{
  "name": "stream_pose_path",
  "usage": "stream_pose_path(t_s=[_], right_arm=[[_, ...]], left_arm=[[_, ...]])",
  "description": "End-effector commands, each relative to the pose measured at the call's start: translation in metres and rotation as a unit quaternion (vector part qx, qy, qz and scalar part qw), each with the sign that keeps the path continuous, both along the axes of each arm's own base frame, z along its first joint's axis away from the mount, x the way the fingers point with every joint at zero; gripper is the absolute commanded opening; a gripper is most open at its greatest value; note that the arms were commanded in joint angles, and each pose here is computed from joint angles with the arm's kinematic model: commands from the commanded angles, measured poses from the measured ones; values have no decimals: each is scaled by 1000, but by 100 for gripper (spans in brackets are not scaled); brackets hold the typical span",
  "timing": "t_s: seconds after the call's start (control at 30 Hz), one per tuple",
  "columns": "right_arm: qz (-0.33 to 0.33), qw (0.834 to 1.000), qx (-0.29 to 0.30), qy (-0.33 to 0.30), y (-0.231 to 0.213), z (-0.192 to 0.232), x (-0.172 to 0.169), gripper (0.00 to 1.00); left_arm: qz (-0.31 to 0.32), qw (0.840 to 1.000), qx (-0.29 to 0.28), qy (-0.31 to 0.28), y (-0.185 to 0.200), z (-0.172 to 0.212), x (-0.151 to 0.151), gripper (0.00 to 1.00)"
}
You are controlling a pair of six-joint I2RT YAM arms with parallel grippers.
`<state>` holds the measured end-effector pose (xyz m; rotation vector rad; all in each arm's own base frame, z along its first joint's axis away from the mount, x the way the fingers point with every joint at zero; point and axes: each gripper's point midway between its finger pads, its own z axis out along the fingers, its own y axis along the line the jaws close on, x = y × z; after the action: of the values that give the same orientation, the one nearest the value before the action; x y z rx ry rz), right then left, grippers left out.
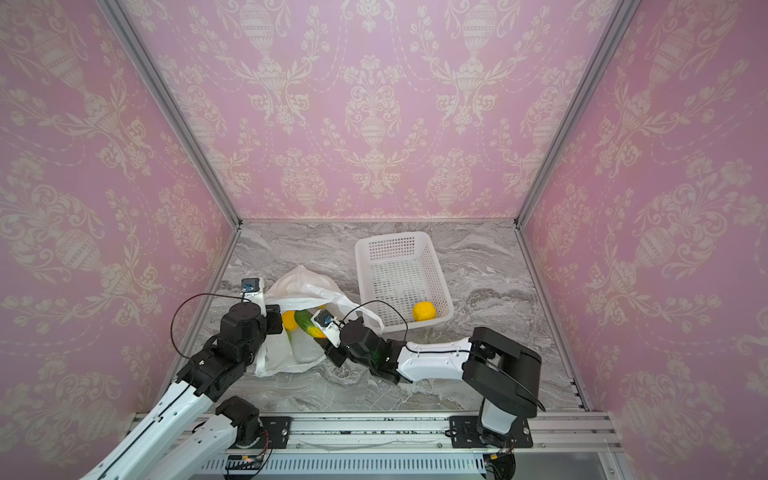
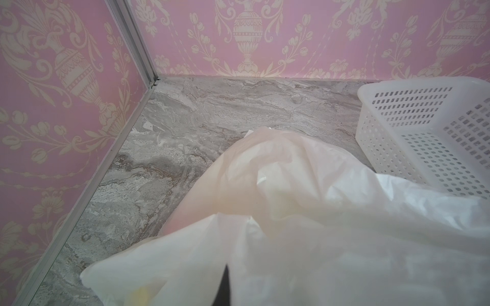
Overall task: Untie the knot of the plastic bag and take out the fruit
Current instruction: 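Carry the papaya with the right gripper over the white basket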
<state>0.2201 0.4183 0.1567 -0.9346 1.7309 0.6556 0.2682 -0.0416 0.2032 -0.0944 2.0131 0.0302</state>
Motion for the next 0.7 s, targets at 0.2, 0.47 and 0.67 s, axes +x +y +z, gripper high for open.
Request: stream_pose_path(t_s=[0.2,0.47,0.67], right_arm=[[-19,994,75,-82,-52,70,-12,24],[-113,984,90,-108,-112,90,9,23],[-198,969,106,-104,-162,93,33,20]], left_arm=[[3,1000,-7,-1,0,-2,3,0],[1,1000,-6,2,-2,-2,4,0],[2,1000,-6,1,-1,-1,4,0]])
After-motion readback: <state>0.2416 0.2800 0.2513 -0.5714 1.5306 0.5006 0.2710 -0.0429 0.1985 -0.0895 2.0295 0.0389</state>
